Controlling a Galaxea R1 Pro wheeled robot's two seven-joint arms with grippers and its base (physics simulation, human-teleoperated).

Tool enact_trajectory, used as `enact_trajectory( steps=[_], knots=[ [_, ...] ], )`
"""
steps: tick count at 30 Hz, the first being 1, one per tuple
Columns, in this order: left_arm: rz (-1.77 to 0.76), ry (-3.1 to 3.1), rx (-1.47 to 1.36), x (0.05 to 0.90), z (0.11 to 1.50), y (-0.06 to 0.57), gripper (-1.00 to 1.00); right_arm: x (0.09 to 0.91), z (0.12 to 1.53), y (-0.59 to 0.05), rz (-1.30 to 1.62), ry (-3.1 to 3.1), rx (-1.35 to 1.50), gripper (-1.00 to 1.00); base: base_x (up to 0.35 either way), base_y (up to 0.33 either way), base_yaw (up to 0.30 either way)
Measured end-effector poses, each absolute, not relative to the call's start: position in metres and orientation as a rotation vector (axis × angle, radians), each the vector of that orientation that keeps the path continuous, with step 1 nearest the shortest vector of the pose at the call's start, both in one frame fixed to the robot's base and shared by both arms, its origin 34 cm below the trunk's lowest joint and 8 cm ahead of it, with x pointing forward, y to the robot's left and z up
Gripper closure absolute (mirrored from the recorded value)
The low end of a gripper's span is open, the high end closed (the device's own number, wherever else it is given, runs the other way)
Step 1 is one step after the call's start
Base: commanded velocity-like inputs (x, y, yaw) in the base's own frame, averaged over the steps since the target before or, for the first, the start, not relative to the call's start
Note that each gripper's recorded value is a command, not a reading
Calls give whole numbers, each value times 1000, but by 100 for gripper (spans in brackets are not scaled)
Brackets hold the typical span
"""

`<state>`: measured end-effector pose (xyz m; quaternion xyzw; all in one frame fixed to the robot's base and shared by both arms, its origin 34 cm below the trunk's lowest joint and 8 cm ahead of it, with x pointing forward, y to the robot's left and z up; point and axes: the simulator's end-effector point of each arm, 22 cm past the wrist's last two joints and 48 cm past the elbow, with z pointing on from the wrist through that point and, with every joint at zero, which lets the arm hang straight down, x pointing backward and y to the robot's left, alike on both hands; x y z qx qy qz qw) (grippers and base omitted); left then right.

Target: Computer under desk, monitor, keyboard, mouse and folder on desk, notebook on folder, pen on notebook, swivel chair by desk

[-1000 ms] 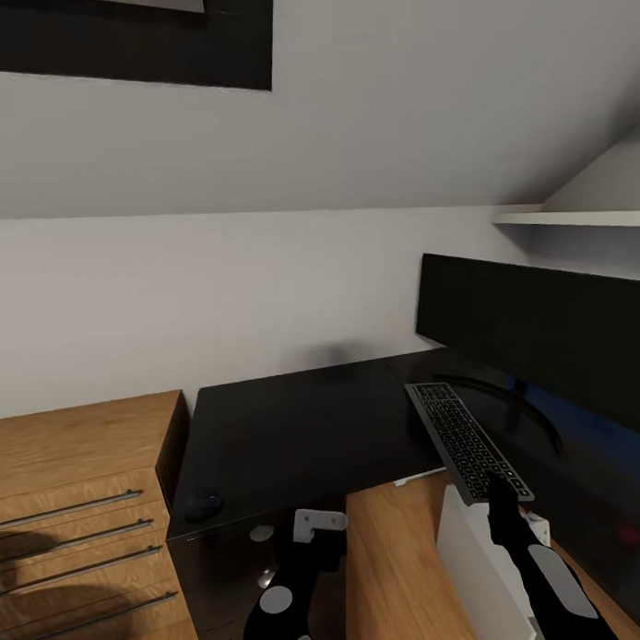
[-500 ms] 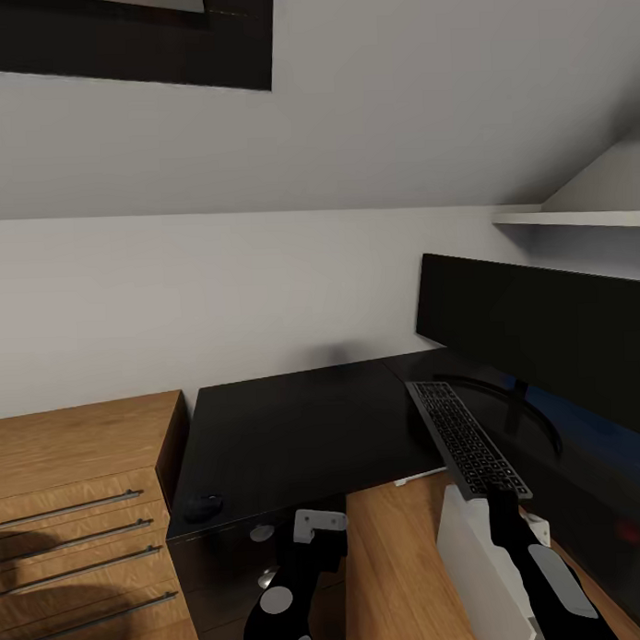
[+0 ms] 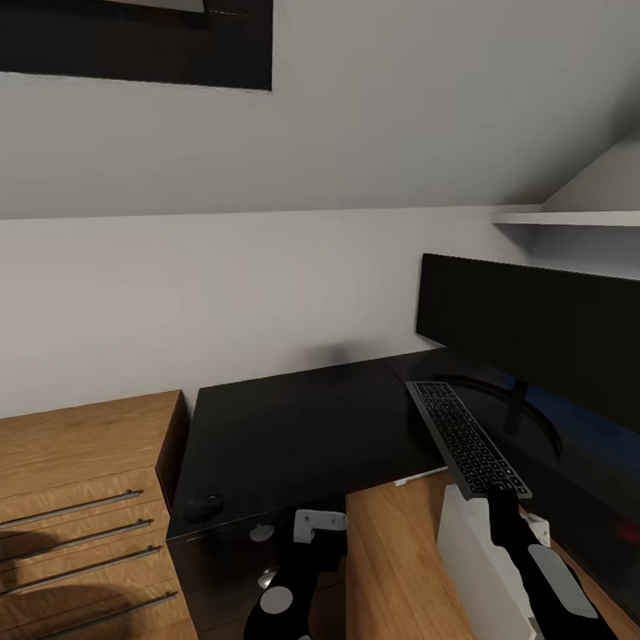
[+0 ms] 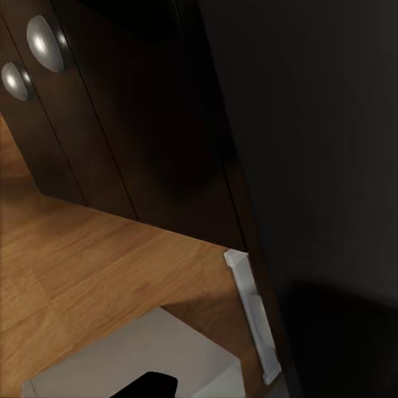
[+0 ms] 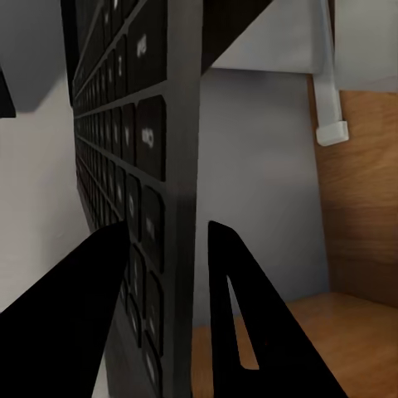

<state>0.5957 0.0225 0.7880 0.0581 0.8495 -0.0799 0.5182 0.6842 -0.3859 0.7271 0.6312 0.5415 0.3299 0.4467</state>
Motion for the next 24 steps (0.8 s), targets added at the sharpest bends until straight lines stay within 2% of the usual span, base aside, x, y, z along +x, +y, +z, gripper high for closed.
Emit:
enact_trajectory(
  steps=[9, 17, 24],
  knots=[
    [-194, 2040, 139, 595, 788, 22, -100, 686, 730, -385, 822, 1337, 1557, 100, -1, 0, 0],
    [-193, 2041, 139, 596, 787, 22, -100, 687, 730, -383, 823, 1341, 1548, 100, -251, 0, 0],
    [-193, 2042, 140, 595, 787, 21, -100, 688, 733, -381, 827, 1340, 1539, 100, -48, 0, 0]
  ],
)
